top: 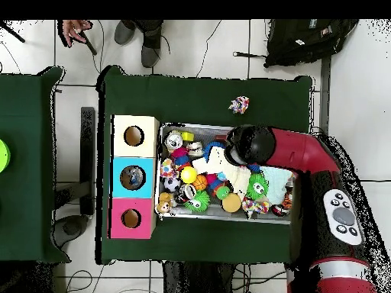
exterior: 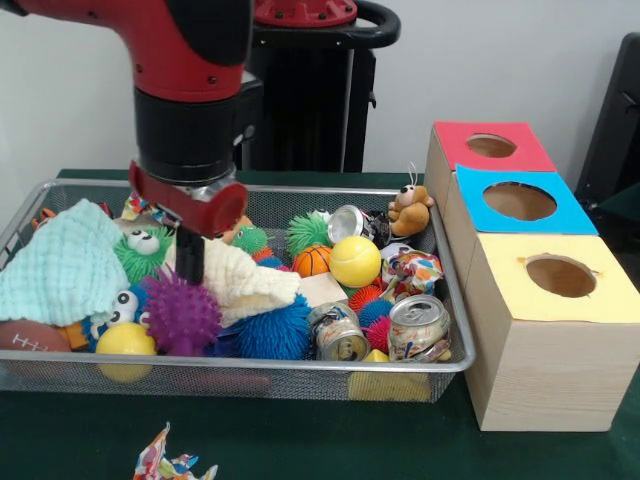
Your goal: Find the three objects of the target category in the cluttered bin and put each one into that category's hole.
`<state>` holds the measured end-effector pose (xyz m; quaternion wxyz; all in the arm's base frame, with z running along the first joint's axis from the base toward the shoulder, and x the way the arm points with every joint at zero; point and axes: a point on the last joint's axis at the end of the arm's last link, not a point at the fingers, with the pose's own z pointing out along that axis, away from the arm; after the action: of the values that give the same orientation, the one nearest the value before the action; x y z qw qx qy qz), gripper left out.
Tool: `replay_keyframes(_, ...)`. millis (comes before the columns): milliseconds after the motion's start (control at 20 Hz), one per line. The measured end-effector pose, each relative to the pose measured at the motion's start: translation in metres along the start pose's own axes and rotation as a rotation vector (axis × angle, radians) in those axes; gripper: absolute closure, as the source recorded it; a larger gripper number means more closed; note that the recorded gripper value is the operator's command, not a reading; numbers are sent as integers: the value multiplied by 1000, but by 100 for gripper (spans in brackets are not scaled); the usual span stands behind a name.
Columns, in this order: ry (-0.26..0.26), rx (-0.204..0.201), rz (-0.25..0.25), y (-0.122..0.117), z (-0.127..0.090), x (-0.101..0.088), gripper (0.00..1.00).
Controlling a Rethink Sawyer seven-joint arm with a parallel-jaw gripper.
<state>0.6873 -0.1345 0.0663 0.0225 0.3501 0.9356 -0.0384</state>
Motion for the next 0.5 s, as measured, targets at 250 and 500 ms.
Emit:
replay_keyframes(250,-15,17,12,-22,7,-15,100)
replay_keyframes(500,-30,29,26,-42,12,-30,100)
